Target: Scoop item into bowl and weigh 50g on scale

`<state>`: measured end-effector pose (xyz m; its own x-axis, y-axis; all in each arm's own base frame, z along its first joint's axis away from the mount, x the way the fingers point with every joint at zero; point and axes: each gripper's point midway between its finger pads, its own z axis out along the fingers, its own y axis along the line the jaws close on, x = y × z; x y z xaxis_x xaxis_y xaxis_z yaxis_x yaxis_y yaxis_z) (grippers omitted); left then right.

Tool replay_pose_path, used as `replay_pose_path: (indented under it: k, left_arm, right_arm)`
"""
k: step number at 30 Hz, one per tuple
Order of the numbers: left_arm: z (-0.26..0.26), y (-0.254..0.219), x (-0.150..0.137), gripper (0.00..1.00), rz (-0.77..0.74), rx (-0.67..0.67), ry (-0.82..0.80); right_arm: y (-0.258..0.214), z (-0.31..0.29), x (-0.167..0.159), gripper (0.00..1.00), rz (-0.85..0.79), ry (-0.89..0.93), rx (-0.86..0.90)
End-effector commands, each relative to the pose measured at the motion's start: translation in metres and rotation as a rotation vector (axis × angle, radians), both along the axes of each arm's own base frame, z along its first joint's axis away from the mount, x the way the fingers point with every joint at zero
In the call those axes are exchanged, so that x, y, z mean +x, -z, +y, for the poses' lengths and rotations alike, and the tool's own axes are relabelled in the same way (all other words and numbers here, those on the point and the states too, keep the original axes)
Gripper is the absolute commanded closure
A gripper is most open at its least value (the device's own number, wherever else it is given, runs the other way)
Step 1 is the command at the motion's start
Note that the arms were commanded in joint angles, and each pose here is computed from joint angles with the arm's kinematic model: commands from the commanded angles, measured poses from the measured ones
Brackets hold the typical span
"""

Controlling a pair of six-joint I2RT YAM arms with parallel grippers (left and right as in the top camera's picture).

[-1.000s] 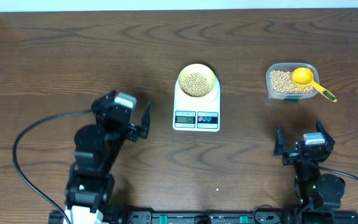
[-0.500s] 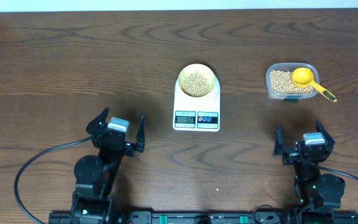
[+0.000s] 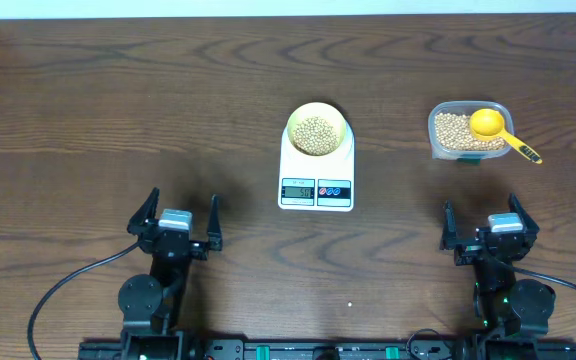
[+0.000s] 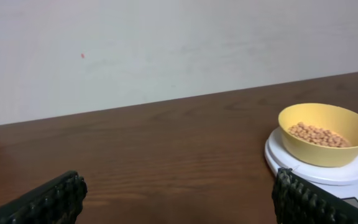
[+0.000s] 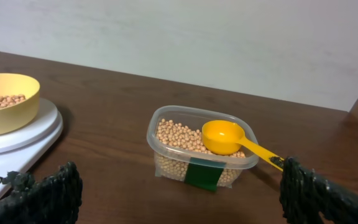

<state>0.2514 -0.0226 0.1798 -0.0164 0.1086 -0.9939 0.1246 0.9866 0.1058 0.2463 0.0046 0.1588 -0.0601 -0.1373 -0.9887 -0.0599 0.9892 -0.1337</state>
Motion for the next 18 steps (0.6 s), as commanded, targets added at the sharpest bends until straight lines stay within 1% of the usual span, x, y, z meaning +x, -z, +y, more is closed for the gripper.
replay_pose_path:
  k: [1, 9, 14, 18]
  left_arm:
    - [0.008, 0.005, -0.002, 0.02, -0.024, -0.014, -0.032]
    - [0.017, 0.012, -0.005, 0.02, -0.001, -0.013, -0.071]
    - [0.018, 0.038, -0.007, 0.02, 0.103, -0.014, -0.075]
    - [0.02, 0.04, -0.007, 0.03, 0.114, -0.017, -0.087]
  right_arm:
    - [0.0, 0.001, 0.0, 0.01, -0.001, -0.001, 0.01]
    - [0.0, 0.001, 0.0, 0.01, -0.001, -0.001, 0.01]
    - [0.0, 0.001, 0.0, 0.01, -0.001, -0.001, 0.01]
    - [0.0, 0.001, 0.0, 0.01, -0.001, -0.001, 0.01]
